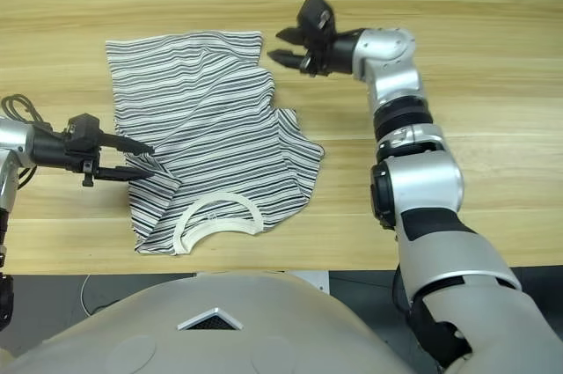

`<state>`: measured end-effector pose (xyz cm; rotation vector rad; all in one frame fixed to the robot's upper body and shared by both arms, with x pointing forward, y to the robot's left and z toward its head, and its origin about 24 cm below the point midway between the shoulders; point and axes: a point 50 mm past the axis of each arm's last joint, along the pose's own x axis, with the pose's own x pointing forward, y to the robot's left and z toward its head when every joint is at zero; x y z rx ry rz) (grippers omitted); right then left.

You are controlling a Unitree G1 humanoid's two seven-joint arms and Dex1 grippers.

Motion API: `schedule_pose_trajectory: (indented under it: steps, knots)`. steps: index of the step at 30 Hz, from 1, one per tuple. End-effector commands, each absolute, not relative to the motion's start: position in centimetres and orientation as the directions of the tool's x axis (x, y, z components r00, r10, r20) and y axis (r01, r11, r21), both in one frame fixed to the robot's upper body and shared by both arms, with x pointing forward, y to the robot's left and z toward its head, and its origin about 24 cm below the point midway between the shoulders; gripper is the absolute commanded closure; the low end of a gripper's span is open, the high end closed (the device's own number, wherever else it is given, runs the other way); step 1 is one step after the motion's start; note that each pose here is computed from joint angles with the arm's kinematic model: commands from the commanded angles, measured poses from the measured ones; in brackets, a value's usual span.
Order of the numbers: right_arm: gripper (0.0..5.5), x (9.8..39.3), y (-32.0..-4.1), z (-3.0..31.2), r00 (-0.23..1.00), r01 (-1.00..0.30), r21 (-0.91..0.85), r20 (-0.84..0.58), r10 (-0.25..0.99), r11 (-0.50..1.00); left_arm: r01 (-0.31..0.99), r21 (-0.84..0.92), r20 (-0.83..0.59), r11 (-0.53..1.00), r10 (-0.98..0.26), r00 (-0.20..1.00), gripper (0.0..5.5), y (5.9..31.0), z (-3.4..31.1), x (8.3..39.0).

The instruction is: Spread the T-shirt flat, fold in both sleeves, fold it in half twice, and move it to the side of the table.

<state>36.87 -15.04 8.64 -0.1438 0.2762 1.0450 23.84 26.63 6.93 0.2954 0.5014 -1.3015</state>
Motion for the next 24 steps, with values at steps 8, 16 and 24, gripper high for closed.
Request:
schedule_pose_trajectory:
  steps: [8, 16, 24]
  knots:
    - [2.08, 29.8, -21.9, 4.9, 0.098, -0.840, 0.289, -0.752, 0.651, 0.460, 0.354, 0.376, -0.171, 0.856, -0.311, 0.935, 3.02, 30.5, 14.1, 33.5]
    - [2.08, 26.9, -20.5, 3.2, 0.026, -0.751, 0.431, -0.737, 0.675, 0.499, 0.389, 0.405, -0.197, 0.828, -0.336, 0.921, 3.02, 30.0, 13.3, 33.0]
    - [2.08, 25.3, -19.8, 3.1, -0.023, -0.735, 0.480, -0.724, 0.689, 0.479, 0.412, 0.395, -0.212, 0.821, -0.355, 0.911, 3.02, 29.8, 13.0, 33.0]
